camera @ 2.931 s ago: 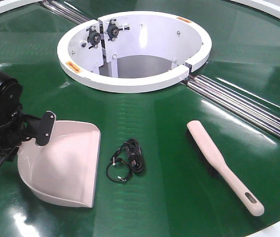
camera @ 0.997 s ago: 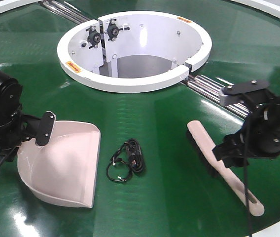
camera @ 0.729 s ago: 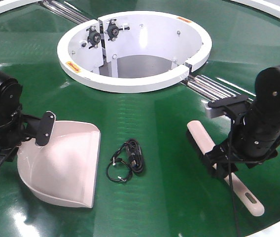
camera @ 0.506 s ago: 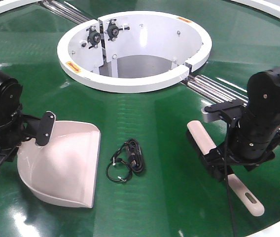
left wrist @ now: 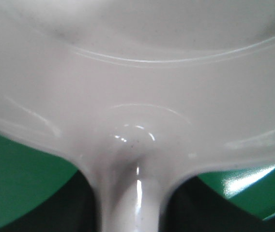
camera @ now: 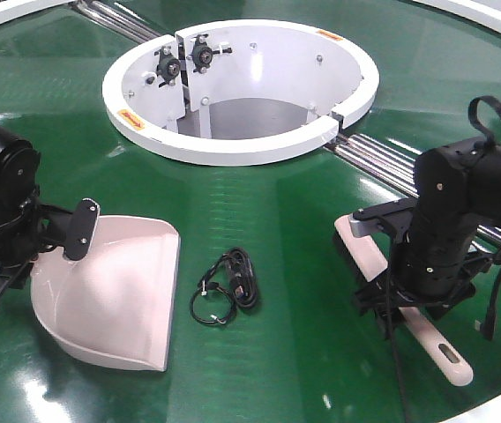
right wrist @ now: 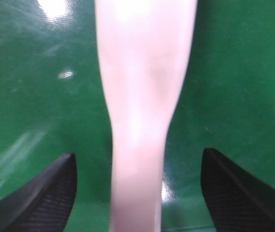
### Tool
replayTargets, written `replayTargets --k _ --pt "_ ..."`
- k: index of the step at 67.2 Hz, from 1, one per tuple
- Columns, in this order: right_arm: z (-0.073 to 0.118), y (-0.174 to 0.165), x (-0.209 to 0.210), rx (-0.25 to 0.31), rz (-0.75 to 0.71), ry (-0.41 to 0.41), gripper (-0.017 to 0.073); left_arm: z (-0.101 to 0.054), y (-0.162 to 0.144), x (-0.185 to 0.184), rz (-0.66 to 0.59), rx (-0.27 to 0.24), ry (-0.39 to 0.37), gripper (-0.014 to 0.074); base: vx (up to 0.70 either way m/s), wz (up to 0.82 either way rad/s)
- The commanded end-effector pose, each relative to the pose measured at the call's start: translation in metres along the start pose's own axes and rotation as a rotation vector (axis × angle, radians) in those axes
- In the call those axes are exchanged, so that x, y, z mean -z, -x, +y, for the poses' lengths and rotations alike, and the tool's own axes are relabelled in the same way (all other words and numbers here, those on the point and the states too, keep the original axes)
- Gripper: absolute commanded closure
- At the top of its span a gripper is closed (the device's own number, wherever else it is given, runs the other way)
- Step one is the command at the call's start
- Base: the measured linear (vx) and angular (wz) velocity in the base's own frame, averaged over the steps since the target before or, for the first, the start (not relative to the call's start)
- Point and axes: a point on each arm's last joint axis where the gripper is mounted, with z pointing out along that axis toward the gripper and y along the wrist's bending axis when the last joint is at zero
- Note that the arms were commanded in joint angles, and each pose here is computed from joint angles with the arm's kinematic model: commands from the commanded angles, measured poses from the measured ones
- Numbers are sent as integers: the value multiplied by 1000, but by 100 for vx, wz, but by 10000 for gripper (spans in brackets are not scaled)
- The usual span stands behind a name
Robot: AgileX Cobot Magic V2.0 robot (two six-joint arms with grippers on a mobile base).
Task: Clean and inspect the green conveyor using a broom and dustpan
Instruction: 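Lower the right gripper onto the pink brush handle and grasp it, then sweep the black cables with the brush into the held dustpan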
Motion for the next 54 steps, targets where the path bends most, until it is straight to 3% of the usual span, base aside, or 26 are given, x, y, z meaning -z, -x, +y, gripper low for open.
replayTargets --k 1,24,54 --pt "-2 3 14 -3 -57 -6 34 2 -6 20 14 -1 45 601 0 0" --pt "-2 6 4 -23 -28 -3 97 2 -6 20 14 -1 45 601 0 0" --pt "0 11 1 -60 -53 14 364 2 -6 20 14 -1 44 601 0 0"
